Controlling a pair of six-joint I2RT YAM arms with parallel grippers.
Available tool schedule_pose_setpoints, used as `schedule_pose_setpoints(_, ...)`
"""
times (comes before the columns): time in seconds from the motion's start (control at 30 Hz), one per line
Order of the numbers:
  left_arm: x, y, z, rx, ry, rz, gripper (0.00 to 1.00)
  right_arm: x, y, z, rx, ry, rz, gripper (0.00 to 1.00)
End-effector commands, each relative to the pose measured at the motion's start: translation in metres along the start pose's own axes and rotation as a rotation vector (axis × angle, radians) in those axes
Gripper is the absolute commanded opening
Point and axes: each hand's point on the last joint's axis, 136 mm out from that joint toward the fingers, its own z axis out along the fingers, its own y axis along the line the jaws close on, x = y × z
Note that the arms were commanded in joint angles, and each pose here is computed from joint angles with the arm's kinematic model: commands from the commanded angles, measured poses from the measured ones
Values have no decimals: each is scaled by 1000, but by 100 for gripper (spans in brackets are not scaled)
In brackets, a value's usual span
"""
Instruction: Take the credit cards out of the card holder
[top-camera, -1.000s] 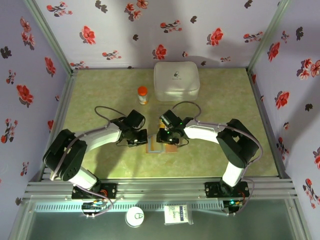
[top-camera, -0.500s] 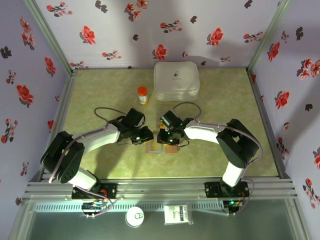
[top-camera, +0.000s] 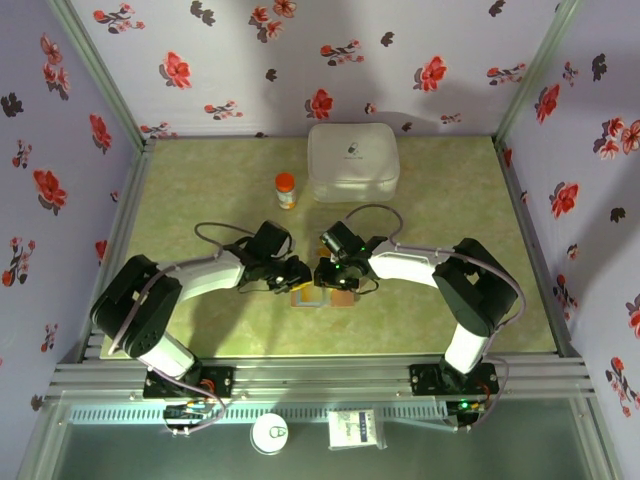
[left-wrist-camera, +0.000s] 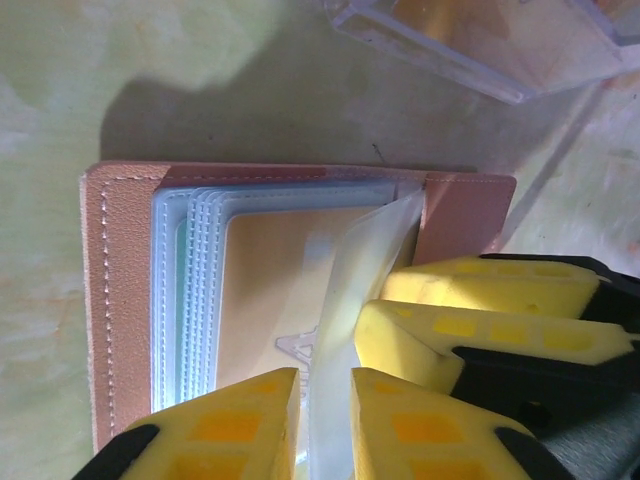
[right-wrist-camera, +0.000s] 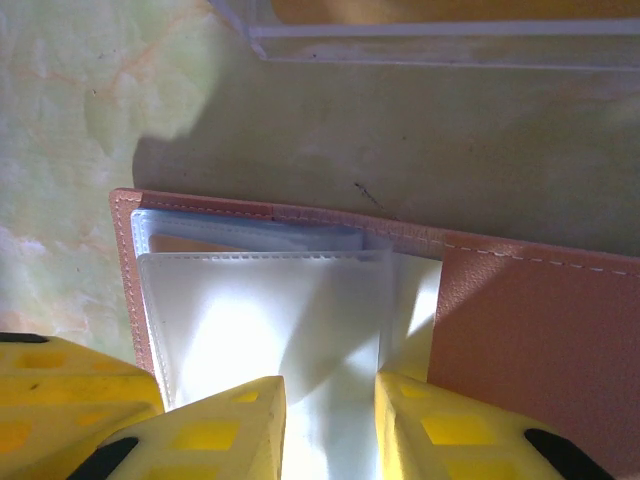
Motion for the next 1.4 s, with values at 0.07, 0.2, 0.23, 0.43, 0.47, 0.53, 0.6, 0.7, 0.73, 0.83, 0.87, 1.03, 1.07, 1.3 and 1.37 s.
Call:
schedule_pose_setpoints(0.07,4,-2,7,28,26,-20,17,3,3,-5,-11,-9,-6,29)
schedule_pose_setpoints(0.2,4,-7,5,40,25,-15,15,1,4,-11,-9,-20,-12,29)
schedule_pose_setpoints(0.23,3,-8,4,42,22,-15,15,0,5,-13,-9,-25,-13,29)
schedule_pose_setpoints(0.43,4,-22,-5,58,23,14,17,-4,-1,-34,30,-72,-34,30)
schedule_pose_setpoints(0.47,5,-24,-4,56,28,18,17,-5,-2,-38,35,-80,-36,30)
schedule_pose_setpoints(0.53,7,-29,-1,56,41,27,19,-6,-5,-44,43,-92,-39,30)
schedule_pose_setpoints(0.6,9,-37,3,58,57,43,21,-8,-7,-51,48,-110,-37,30)
schedule_pose_setpoints(0.7,11,-49,8,51,80,77,26,-10,-16,-62,77,-133,-36,30)
schedule_pose_setpoints(0.73,11,-52,10,47,85,86,27,-11,-19,-66,86,-141,-34,30)
schedule_pose_setpoints(0.83,11,-59,18,34,106,107,31,-12,-31,-77,103,-167,-18,31)
schedule_pose_setpoints(0.87,11,-61,20,33,114,114,32,-13,-34,-82,105,-177,-12,31)
schedule_pose_setpoints(1.03,11,-73,29,36,143,140,38,-13,-52,-97,136,-209,16,32)
schedule_pose_setpoints(1.07,11,-75,31,35,148,144,39,-13,-54,-99,135,-216,22,32)
schedule_pose_setpoints(1.3,9,-79,36,36,165,158,44,-13,-54,-103,120,-236,40,33)
schedule_pose_setpoints(1.37,9,-79,39,39,170,158,45,-14,-54,-104,123,-238,40,33)
